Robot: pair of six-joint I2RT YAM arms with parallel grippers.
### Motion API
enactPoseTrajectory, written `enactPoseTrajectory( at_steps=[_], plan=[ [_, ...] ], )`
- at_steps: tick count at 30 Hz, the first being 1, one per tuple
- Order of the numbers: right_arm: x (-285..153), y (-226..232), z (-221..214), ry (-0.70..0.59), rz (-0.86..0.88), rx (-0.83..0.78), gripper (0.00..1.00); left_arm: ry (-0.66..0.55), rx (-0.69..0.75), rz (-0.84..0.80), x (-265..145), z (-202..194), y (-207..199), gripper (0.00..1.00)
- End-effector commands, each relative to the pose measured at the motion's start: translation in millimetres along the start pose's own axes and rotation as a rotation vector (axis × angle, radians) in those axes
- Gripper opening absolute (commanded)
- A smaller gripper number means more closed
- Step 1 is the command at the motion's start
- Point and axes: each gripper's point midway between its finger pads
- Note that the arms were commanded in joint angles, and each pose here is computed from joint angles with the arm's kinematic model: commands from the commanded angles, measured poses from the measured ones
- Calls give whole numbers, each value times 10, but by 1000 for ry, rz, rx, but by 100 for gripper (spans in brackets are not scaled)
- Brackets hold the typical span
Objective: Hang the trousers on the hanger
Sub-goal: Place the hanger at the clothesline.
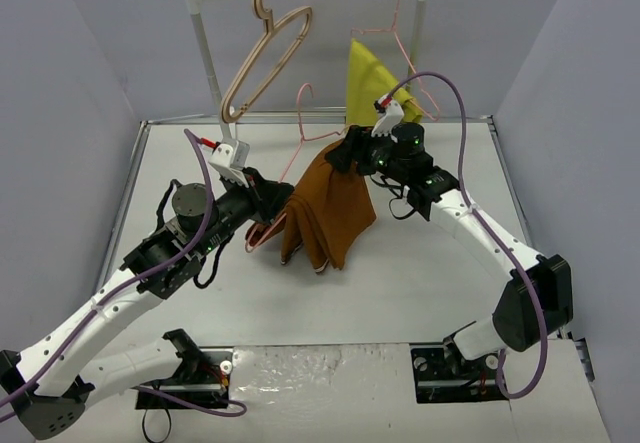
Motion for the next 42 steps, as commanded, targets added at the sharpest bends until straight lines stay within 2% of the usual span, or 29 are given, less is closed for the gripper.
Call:
enactPoseTrajectory(
  at_steps=[1,7,18,24,29,35,42],
  plan=[
    [-91,-49,66,-14,3,14,68,-398,-1,-167,-375,1160,-473,2],
    [-138,42,172,-34,30,14,89,-410,10,-171,-331,1178,-481,2],
    [-439,6,416,-117,-60,-55,91,-437,26,-201,-125,1253,-559,2],
    [-604,-128,472,-146,-157,-69,100,-469,61,-173,11,1351,-521,2],
    [-878,-361,503,-163,-311,-105,100,-529,77,-172,36,1576,-513,2],
    [-1082,-370,445,-162,-330,-112,100,-614,117,-142,105,1934,-474,2],
    [-1290,-384,468,-183,-368,-112,100,-648,173,-118,461,2260,-415,2]
  ],
)
Point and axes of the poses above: each gripper's point midway between its finger pads, its own x axis out along the fingers, its own y axis along the line the jaws close on, z = x × y
